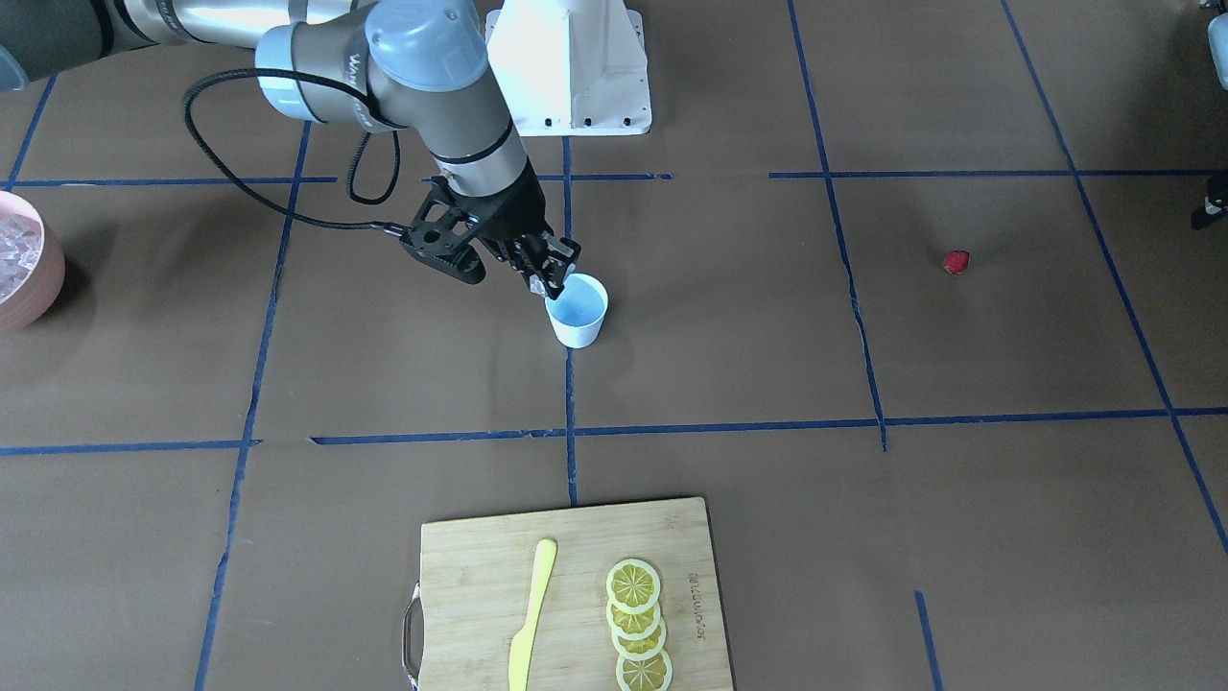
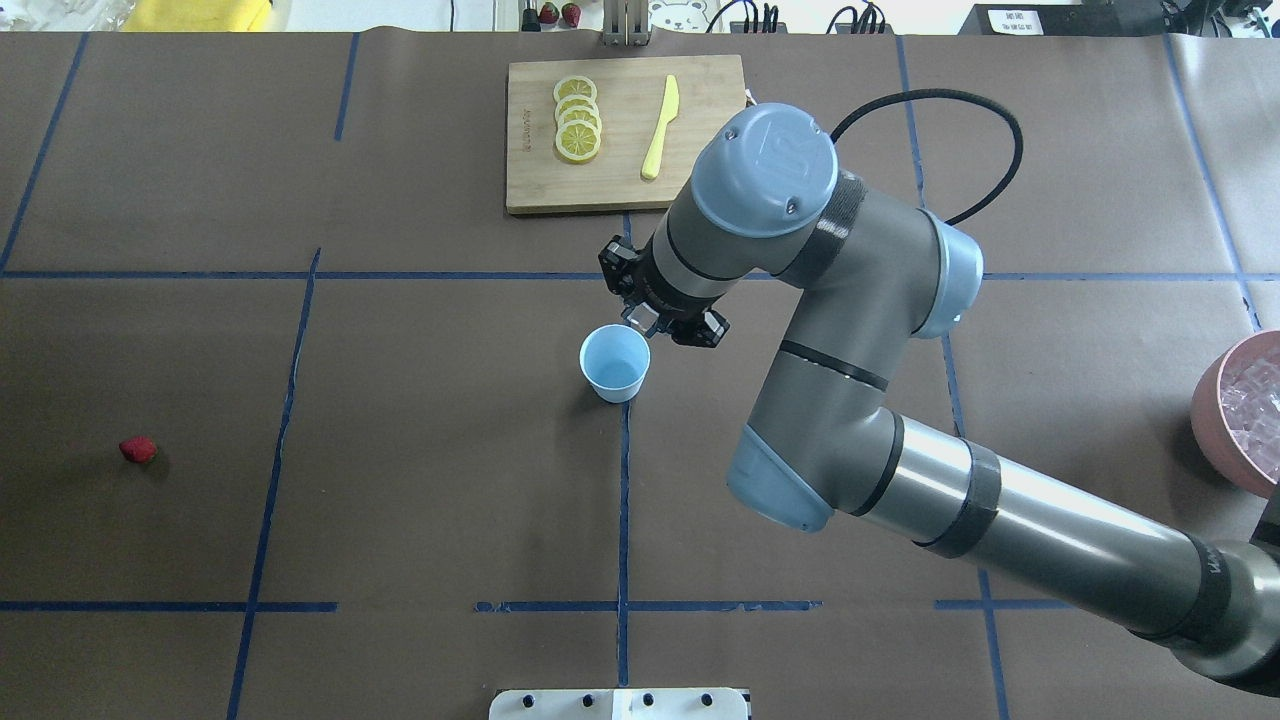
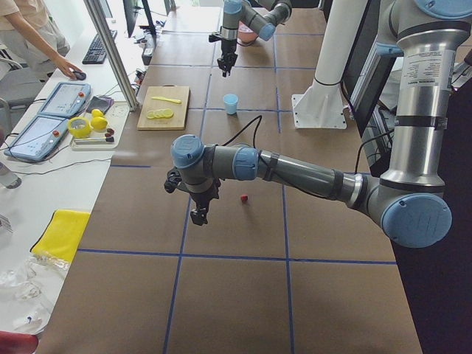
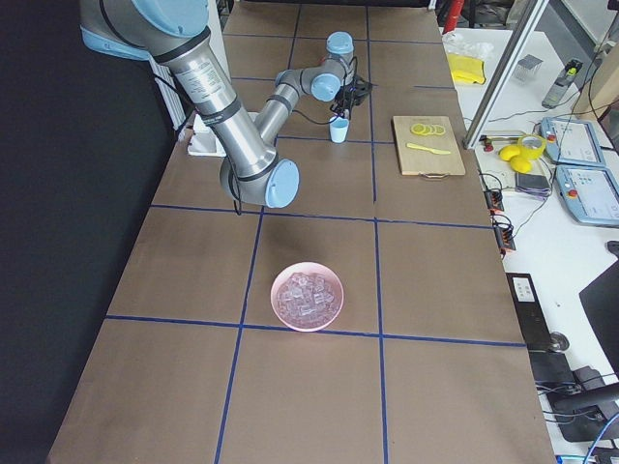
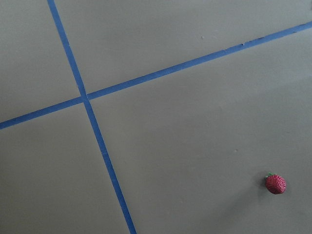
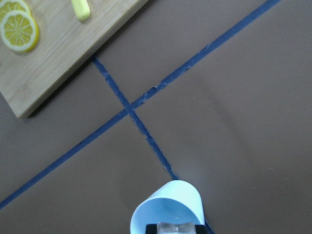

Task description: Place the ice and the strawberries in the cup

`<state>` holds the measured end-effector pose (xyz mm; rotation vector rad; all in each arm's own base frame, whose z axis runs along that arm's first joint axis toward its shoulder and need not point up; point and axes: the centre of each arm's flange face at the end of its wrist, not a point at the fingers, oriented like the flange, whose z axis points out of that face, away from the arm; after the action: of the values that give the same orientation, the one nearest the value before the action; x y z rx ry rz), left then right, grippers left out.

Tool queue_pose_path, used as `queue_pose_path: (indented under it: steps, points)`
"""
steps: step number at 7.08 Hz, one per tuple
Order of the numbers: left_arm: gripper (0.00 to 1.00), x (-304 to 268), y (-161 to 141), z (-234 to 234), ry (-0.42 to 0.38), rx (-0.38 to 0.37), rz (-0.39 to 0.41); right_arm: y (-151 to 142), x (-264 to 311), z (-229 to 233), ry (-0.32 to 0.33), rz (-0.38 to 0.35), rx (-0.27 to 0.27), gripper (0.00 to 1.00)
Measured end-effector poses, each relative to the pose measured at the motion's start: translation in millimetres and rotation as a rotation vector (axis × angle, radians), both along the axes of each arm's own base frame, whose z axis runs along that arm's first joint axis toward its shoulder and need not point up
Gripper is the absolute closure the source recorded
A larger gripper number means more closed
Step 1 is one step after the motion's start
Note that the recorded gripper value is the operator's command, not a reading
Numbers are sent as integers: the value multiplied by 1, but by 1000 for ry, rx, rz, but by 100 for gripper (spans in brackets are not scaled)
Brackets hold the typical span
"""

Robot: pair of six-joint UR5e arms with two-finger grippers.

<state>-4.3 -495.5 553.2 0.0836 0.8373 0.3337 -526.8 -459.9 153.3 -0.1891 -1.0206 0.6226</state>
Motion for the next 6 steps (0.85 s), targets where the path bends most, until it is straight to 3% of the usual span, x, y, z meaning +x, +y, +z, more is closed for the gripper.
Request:
queue_pose_path:
  steps: [2, 6]
  points:
    - [0, 0, 0, -3, 1, 6, -1, 3, -20, 4, -2, -3, -10, 25]
    - [0, 0, 0, -5, 2, 11, -1, 4, -24, 5, 0, -7, -14, 22]
